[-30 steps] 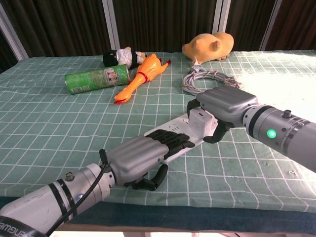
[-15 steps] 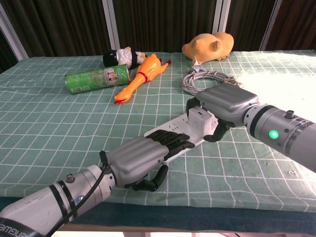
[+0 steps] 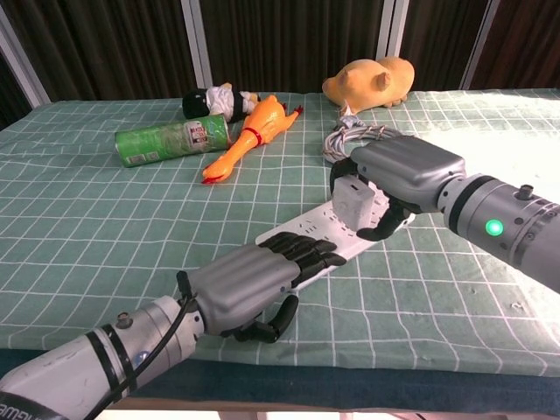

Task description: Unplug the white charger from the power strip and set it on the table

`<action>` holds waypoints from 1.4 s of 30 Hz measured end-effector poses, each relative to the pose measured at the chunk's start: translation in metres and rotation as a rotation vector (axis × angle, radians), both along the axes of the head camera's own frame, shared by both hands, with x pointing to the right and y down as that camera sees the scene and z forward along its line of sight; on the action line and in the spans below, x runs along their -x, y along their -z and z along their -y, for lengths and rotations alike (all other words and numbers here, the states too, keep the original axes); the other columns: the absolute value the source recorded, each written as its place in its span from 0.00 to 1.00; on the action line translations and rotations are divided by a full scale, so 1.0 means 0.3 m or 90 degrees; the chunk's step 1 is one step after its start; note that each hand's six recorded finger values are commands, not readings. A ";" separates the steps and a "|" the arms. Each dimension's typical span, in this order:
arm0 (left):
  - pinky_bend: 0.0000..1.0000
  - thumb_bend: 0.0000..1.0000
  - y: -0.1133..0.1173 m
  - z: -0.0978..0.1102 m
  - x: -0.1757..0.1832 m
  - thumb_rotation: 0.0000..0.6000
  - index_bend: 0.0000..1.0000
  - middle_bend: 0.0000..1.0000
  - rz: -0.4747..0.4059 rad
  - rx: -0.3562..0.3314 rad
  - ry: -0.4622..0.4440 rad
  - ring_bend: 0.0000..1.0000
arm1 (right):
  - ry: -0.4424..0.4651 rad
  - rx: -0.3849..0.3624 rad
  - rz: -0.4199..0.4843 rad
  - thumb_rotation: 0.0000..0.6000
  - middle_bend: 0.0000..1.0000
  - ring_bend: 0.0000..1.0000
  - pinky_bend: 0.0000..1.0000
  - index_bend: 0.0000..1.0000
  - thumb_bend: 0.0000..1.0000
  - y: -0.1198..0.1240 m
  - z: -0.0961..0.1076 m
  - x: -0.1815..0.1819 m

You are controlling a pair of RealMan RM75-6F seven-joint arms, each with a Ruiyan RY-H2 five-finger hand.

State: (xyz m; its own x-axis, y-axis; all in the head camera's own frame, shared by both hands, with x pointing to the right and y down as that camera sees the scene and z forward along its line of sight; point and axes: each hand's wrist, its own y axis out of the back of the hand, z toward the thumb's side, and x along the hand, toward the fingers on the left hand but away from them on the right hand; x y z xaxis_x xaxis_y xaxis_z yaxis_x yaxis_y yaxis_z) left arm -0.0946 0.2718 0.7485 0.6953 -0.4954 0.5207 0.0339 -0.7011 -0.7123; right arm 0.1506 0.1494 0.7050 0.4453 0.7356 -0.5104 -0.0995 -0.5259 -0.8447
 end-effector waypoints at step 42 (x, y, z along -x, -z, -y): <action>0.04 0.62 0.118 0.146 0.183 1.00 0.00 0.00 -0.045 -0.084 0.095 0.00 | 0.094 0.047 -0.449 1.00 0.01 0.00 0.23 0.00 0.31 0.043 -0.073 -0.605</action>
State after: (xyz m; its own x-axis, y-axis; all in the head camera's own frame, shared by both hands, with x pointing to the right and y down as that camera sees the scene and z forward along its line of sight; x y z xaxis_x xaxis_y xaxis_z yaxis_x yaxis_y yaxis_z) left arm -0.1495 0.2279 0.7130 0.6420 -0.6559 0.3970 -0.1168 -0.5954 -0.7949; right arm 0.3320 0.1714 0.6922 0.0839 0.6457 -0.7590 -0.6817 -0.5183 -0.5163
